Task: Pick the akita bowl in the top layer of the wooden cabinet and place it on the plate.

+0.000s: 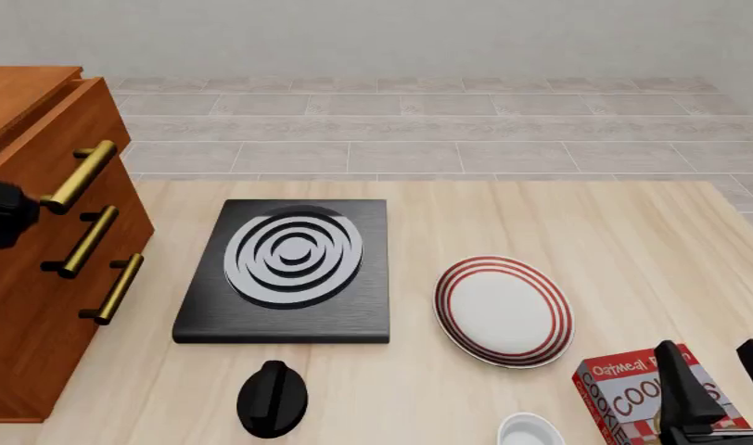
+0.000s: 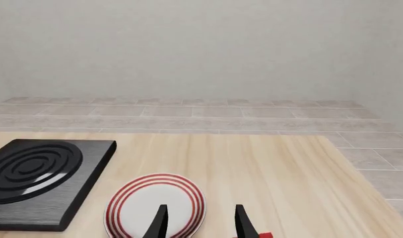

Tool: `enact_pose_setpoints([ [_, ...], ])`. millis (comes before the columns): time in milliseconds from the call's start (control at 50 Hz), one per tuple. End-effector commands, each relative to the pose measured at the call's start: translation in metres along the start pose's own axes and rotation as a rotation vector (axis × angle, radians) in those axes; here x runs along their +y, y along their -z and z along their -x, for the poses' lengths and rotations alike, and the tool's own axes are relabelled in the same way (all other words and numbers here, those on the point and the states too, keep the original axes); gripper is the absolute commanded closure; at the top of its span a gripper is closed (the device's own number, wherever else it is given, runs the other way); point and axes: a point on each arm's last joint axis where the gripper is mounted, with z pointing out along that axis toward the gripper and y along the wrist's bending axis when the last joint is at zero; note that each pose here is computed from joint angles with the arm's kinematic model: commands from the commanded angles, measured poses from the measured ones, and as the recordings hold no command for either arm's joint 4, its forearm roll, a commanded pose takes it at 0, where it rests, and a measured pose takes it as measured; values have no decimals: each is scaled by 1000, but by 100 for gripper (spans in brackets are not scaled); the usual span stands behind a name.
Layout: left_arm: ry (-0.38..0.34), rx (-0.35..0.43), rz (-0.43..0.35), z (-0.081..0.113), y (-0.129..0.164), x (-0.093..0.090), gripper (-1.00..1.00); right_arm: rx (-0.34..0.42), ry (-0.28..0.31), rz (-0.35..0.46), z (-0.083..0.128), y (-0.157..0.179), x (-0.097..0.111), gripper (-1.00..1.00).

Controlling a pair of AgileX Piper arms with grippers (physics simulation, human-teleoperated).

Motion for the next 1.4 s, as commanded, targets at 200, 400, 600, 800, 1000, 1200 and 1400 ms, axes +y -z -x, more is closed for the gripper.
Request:
enact_pose_setpoints([
  [200,6,37,4,-14,-10,0,-100,-1,0,0,0,0,0,-100],
  [400,14,50,-11,-14,-14,-3,-100,-2,-2,-1,1,-2,0,-100],
  [600,8,53,-39,-10,-12,-9,-100,-2,-3,-1,2,-3,0,-100],
  [800,-14,41,-61,3,-8,-12,-100,-4,-5,-3,2,-2,0,-100],
  [1000,-27,30,-83,11,-3,-17,-100,-4,-8,-4,1,0,0,-100],
  [1200,-37,29,-106,14,-7,-23,-100,-4,-12,-6,1,0,0,-100],
  [1400,-47,23,-141,17,-4,-32,-100,-2,-14,-8,1,0,0,-100],
])
